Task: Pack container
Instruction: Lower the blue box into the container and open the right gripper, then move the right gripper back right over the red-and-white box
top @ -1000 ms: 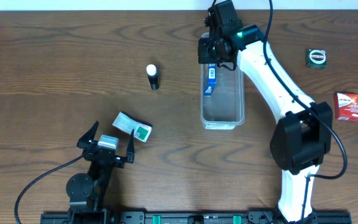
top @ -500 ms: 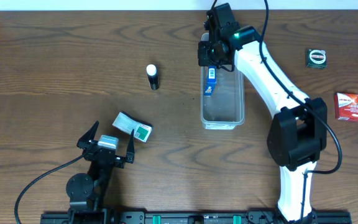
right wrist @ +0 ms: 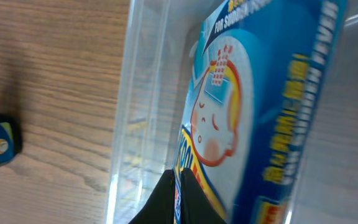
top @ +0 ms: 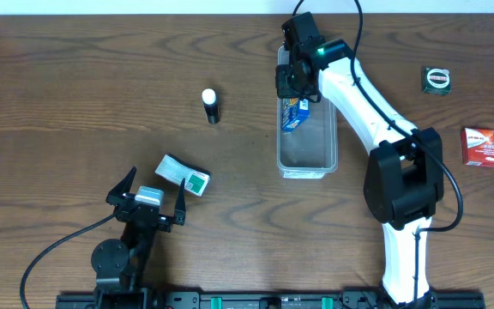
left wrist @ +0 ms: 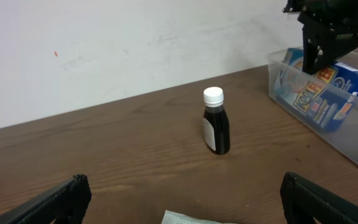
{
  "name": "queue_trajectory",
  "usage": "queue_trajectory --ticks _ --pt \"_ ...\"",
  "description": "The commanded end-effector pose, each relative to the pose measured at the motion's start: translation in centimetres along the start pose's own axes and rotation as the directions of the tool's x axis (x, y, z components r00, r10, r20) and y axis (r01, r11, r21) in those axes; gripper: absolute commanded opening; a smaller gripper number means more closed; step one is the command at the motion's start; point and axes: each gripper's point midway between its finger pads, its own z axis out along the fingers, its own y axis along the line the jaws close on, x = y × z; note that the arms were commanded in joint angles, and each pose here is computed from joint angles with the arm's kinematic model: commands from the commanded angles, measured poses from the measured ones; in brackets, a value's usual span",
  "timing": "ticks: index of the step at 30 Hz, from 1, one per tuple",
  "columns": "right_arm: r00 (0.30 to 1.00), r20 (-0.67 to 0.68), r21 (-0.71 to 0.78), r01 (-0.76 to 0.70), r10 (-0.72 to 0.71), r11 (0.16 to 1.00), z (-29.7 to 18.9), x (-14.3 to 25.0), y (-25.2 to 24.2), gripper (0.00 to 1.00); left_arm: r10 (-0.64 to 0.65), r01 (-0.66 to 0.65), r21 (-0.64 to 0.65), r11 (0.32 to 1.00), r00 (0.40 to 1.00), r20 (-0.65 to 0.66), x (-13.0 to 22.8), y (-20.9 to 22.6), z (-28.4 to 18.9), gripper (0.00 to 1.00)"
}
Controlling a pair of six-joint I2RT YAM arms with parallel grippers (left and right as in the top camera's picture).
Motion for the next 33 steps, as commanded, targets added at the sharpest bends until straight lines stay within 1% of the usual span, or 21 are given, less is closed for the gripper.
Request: queue_trajectory --ticks 1,6,10,13,15,16,19,20,21,22,23,27,33 --pt "0.999 0.023 0.057 0.035 -0.036 0.998 -0.4 -0.6 -0.6 0.06 -0.006 0.007 0.013 1.0 0.999 -0.047 1.6 -0.3 0.1 0.98" --pt "0.998 0.027 0.1 0.061 -0.064 0.993 -1.7 -1.1 -1.2 0.09 -0.006 0.007 0.013 1.0 0.999 -0.046 1.6 -0.3 0.1 0.98" --pt "0.996 0.055 0.1 0.064 -0.07 0.993 -4.2 -2.6 -0.8 0.14 -0.006 0.007 0.013 1.0 0.999 -0.046 1.6 -0.3 0.1 0.98" --pt "0.993 0.091 0.091 0.066 -0.075 0.994 -6.6 -4.0 -0.3 0.2 -0.006 0.007 0.013 1.0 0.999 -0.046 1.6 -0.3 0.1 0.98" --pt "0.989 0.112 0.089 0.084 -0.094 0.993 -8.4 -4.9 -0.1 0.27 -0.006 0.007 0.013 1.0 0.999 -0.047 1.6 -0.3 0.1 0.98" --pt "0.988 0.123 0.094 0.079 -0.09 0.992 -9.2 -5.2 -0.3 0.34 -0.006 0.007 0.013 1.0 0.999 -0.046 1.6 -0.3 0.1 0.98" --pt "0.986 0.149 0.143 0.06 -0.081 0.988 -11.8 -6.0 -1.6 0.49 -0.006 0.007 0.013 1.0 0.999 -0.047 1.6 -0.3 0.1 0.98" --pt "0.985 0.153 0.177 0.047 -0.075 0.983 -13.0 -6.2 -2.6 0.61 -0.006 0.007 0.013 1.0 0.999 -0.046 1.6 -0.3 0.1 0.98" --pt "0.986 0.154 0.196 0.038 -0.069 0.98 -13.8 -6.2 -3.2 0.81 -0.006 0.007 0.013 1.0 0.999 -0.047 1.6 -0.3 0.1 0.98" --pt "0.987 0.152 0.215 0.027 -0.06 0.976 -14.5 -6.2 -4.1 0.96 -0.006 0.007 0.013 1.0 0.999 -0.046 1.6 -0.3 0.1 0.98" --pt "0.988 0.148 0.232 0.014 -0.049 0.973 -15.3 -6.0 -5.0 0.99 -0.006 0.007 0.013 1.0 0.999 -0.046 1.6 -0.3 0.1 0.98" --pt "0.992 0.124 0.342 -0.058 0.017 0.938 -17.5 -5.3 -10.5 0.99 -0.006 0.007 0.013 1.0 0.999 -0.046 1.6 -0.3 0.1 0.98" --pt "0.982 0.033 0.423 -0.183 0.187 0.888 -18.8 -2.5 -19.2 0.99 -0.006 0.007 0.013 1.0 0.999 -0.047 1.6 -0.3 0.1 0.98"
